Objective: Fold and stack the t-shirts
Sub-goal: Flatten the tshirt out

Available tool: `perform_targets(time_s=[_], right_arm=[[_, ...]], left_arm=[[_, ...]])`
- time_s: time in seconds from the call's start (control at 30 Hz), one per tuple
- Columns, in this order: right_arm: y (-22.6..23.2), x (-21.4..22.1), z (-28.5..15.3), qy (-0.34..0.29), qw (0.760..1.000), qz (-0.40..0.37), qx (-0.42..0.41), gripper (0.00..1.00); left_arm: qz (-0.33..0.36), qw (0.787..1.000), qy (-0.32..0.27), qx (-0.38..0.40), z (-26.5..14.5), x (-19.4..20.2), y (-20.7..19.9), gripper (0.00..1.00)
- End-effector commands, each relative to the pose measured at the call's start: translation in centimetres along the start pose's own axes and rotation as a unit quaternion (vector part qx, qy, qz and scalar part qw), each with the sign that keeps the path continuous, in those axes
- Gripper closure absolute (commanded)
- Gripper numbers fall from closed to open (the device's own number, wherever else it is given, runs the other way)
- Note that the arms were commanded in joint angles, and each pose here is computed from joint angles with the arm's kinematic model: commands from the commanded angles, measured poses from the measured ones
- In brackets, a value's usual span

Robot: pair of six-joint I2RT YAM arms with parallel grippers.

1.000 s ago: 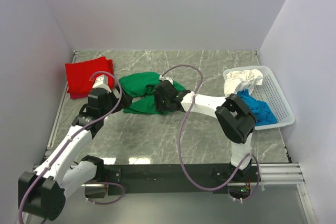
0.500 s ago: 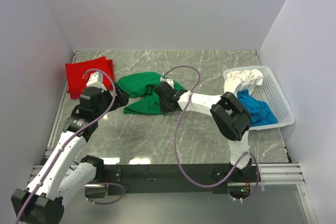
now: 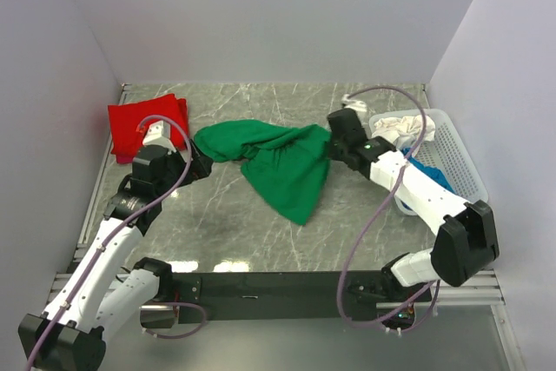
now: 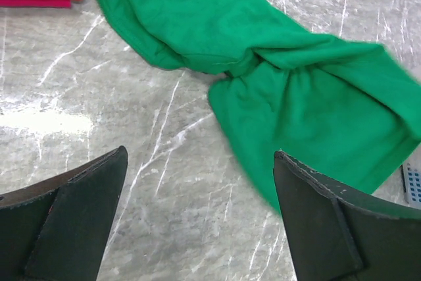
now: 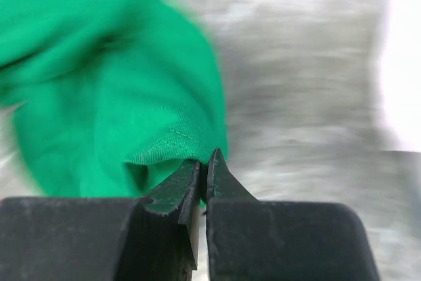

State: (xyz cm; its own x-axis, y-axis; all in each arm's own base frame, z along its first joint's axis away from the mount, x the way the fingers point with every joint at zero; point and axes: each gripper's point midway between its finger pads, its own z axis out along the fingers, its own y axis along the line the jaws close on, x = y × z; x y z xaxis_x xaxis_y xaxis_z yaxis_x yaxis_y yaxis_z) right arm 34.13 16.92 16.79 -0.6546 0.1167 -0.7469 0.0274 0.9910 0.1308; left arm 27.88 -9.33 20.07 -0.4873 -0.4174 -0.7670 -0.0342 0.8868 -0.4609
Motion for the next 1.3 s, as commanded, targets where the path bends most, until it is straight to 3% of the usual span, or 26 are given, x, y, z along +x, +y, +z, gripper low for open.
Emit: perform_targets(time_s=[0.0,0.03,0.17,0.37,0.53,0.77,1.27], right_arm=[[-6.4,1.9,1.6,0.029,0.995,-0.011,0.094,1.0],[-7.3,1.5,1.8,0.029,0.994,-0.007,0.105,0.97],[-6.1,1.0,1.7,0.03,0.996,-0.01,0.086,0.64],[0.4,3.3,-0.6,0.026,0.998,-0.058,-0.007,0.4],[3.9,8.7,-1.4,0.08,0.992,-0.067,-0.071,0.39],[3.3,16.3,-1.2,0.15,0.983,-0.083,-0.074,0.4],[3.7,20.6,-0.6,0.192,0.973,-0.084,-0.095,0.43]], left_arm=[[0.005,1.0,-0.027,0.006,-0.5,-1.7,-0.8,0.03],[0.007,1.0,-0.022,0.01,-0.2,-1.4,-1.2,0.03],[0.01,1.0,-0.005,0.02,0.7,-0.1,-2.3,0.04],[0.012,0.998,0.027,0.049,2.6,2.6,-4.5,0.03],[0.023,0.996,0.06,0.06,4.6,4.4,-5.7,0.03],[0.03,0.995,0.072,0.07,5.8,4.8,-6.5,0.02],[0.035,0.995,0.074,0.057,6.2,5.0,-6.0,0.02]])
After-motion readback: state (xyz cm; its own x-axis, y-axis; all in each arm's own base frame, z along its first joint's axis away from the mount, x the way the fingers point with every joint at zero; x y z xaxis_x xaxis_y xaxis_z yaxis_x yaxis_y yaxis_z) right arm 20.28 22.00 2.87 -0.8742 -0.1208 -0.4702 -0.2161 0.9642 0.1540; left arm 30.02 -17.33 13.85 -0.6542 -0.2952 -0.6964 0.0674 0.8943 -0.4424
